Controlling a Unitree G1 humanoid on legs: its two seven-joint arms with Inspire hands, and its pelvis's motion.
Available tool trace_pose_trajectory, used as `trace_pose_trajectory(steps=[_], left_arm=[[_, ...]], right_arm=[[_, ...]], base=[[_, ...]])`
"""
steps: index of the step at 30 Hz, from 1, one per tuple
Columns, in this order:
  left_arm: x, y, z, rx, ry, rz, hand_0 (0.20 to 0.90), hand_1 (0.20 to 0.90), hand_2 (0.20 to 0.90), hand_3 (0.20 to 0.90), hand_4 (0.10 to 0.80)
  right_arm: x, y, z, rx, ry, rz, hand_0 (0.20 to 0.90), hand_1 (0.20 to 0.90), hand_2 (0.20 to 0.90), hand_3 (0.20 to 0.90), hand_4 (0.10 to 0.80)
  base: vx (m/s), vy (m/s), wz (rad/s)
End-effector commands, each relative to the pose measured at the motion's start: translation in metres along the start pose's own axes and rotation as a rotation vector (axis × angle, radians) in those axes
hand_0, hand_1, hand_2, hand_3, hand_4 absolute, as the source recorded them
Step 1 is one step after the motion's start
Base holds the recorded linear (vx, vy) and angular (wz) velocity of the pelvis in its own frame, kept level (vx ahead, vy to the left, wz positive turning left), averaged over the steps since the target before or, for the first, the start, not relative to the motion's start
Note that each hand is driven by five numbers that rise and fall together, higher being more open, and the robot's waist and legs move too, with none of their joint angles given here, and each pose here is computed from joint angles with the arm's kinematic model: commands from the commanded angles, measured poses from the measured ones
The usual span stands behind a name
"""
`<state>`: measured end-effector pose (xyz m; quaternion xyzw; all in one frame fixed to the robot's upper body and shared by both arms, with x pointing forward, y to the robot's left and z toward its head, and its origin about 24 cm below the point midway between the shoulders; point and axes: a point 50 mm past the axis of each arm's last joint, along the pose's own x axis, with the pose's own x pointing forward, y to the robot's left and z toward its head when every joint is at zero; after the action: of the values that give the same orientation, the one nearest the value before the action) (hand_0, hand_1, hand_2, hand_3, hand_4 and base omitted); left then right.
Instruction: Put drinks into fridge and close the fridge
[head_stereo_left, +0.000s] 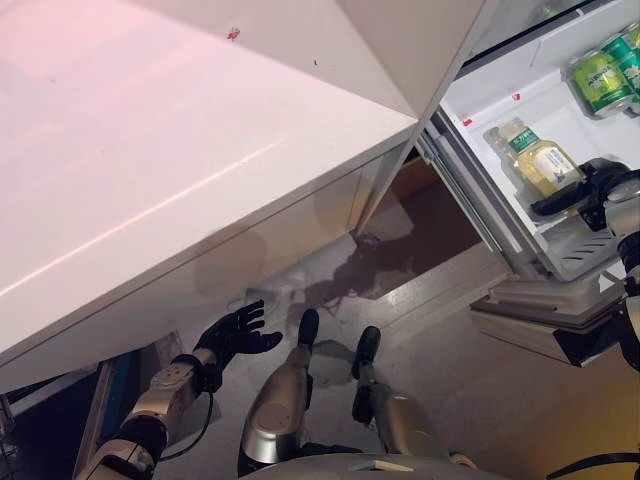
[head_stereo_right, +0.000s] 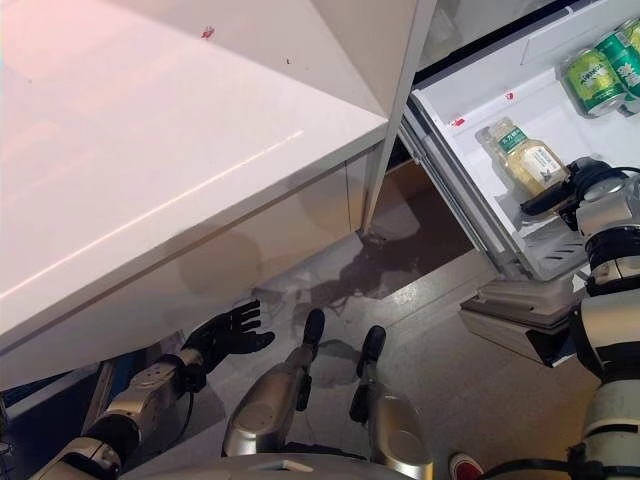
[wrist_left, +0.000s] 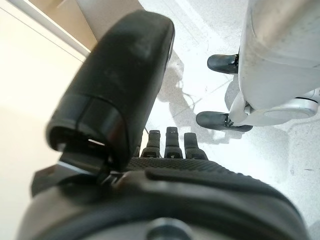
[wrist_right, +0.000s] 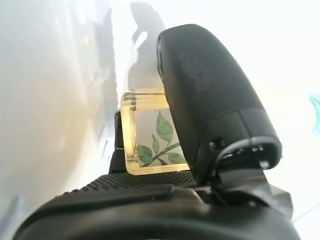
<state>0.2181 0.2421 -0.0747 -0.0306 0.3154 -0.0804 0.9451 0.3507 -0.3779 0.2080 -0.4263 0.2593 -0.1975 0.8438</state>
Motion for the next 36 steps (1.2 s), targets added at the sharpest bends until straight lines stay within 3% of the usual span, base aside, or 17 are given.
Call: trace_pose_trajectory(steps=[1,6,13,24,29,36], left_arm=[[-0.005,-0.003,-0.013,0.034,0.021,-0.024,0.9,0.9,0.9,0.9,0.8],[-0.007,-0.002,-0.018,0.046,0.044,-0.014,0.9,0.9,0.9,0.9,0.8],[-0.008,-0.003,-0.025,0.06,0.067,-0.006,0.9,0.9,0.9,0.9,0.8],[-0.017,-0.002,-0.056,0.06,0.176,0.036,0.9,0.9,0.9,0.9,0.8],[-0.025,-0.006,-0.084,0.033,0.273,0.068,0.9,0.9,0.9,0.9,0.8],[-0.037,-0.011,-0.115,0.031,0.417,0.07,0.9,0.9,0.9,0.9,0.8]], right_arm=[[-0.016,-0.058,0.013,-0.088,-0.04,-0.201,0.9,0.9,0.9,0.9,0.8],[-0.02,-0.061,0.026,-0.016,-0.122,-0.232,0.9,0.9,0.9,0.9,0.8],[-0.038,-0.064,0.059,0.225,-0.39,-0.25,0.9,0.9,0.9,0.9,0.8],[-0.061,-0.078,0.054,0.463,-0.652,-0.309,0.9,0.9,0.9,0.9,0.8],[-0.077,-0.087,0.036,0.918,-0.814,-0.478,0.9,0.9,0.9,0.9,0.8],[-0.068,-0.052,-0.008,1.337,-0.732,-0.619,0.9,0.9,0.9,0.9,0.8]], base=[[0.0,0.0,0.0],[0.019,-0.004,-0.04],[0.005,0.02,-0.06],[0.012,0.025,-0.05],[0.084,0.054,-0.18],[0.168,0.024,-0.19]])
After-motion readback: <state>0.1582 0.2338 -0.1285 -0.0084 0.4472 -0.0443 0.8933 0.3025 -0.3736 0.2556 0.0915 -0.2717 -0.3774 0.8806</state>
